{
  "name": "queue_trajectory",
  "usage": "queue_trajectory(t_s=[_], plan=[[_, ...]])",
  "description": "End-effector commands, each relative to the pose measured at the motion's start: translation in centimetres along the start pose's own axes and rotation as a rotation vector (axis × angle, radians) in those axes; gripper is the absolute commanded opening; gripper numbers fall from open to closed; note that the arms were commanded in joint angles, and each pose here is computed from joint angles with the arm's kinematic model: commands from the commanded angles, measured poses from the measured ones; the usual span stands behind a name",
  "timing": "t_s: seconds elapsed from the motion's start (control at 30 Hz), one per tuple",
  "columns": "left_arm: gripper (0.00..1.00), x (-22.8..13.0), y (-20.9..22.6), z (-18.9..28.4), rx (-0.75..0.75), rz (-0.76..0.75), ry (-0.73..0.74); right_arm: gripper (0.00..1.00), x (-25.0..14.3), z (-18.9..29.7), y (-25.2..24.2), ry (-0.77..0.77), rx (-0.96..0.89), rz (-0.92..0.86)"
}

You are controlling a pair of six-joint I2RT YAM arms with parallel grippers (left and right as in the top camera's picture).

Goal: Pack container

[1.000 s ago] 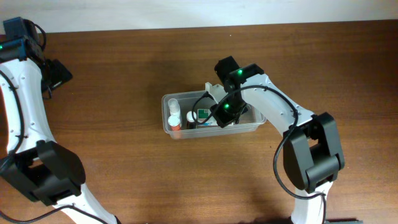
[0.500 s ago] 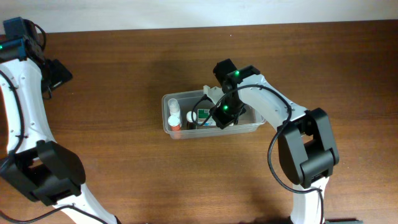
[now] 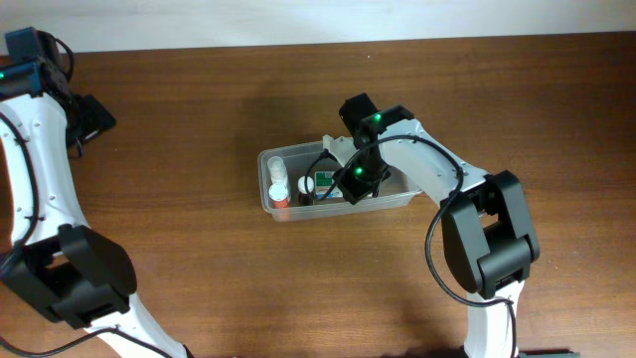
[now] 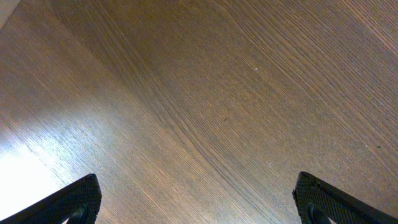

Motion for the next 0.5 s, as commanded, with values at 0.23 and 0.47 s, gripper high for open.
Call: queue_trajectory(t_s=[0.23,0.47], plan=[[0.99,0.24,0.0,0.03,0.004,0.002,-0.008,0.04,0.1,-0.81,-0.49,0.026,-0.02,-0.005],[0.99,0.24,0.0,0.03,0.003,0.002,-0.008,0.05,0.2,-0.79,-0.74,0.024,-0.051,-0.001]])
Point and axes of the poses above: each gripper's point midway between its finger pads, its own z axis back along the fingers, its own y axis along the line the jaws close on, x = y × z, the point moved 10 cm from there along z, back along the fingers, and after that the axes turned 8 degrees about z, right-handed, at the moved point
